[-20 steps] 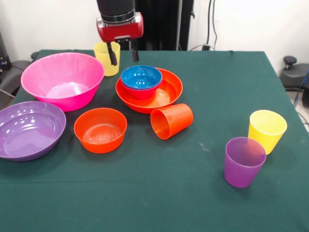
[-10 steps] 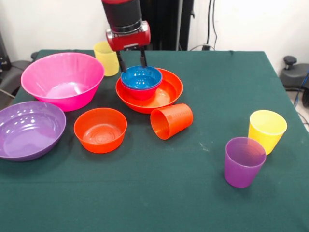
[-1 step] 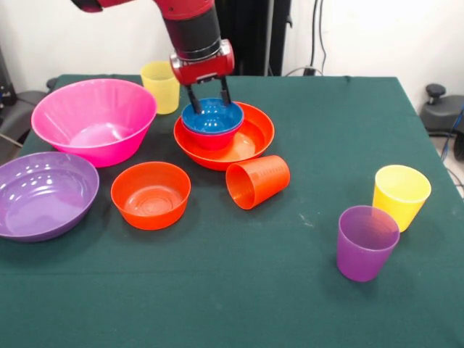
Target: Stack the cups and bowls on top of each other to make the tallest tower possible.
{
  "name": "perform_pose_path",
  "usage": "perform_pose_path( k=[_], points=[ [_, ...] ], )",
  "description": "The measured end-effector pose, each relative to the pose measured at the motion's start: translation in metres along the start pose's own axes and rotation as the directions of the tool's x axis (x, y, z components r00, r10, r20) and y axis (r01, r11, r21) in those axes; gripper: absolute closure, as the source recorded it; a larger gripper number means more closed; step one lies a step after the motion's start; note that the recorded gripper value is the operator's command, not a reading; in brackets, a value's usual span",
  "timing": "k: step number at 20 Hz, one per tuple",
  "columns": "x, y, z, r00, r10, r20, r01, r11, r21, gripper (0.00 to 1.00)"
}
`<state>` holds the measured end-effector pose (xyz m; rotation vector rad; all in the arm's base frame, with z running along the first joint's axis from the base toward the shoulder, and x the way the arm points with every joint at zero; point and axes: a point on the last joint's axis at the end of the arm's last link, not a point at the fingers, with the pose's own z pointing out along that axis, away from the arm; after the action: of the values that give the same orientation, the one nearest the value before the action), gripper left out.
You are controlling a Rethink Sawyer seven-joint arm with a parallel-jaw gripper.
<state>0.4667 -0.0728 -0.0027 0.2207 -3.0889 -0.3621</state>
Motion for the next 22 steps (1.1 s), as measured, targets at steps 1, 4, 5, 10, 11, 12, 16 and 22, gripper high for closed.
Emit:
perform_pose_path(
  k=[1, 4, 5, 10, 11, 12, 16, 22],
  points=[
    [0.001, 0.000, 0.001, 1.0000, 0.003, -0.002, -0.003, 1.0000, -0.004, 0.00],
    [0.004, -0.001, 0.004, 0.9999, 0.012, -0.005, -0.012, 0.9998, -0.015, 0.00],
    [0.005, -0.002, 0.004, 0.9999, 0.015, -0.005, -0.015, 0.9998, -0.016, 0.00],
    [0.007, -0.011, 0.000, 0.9995, 0.032, 0.001, -0.032, 0.9994, -0.012, 0.00],
    [0.007, -0.013, -0.002, 0.9994, 0.035, 0.004, -0.035, 0.9994, -0.009, 0.00],
    [0.007, -0.015, -0.004, 0.9993, 0.036, 0.007, -0.036, 0.9993, -0.004, 0.00],
    [0.004, -0.021, -0.017, 0.9990, 0.038, 0.022, -0.039, 0.9991, 0.018, 0.00],
    [0.000, -0.033, -0.033, 0.9982, 0.040, 0.044, -0.043, 0.9975, 0.056, 0.00]
  ],
)
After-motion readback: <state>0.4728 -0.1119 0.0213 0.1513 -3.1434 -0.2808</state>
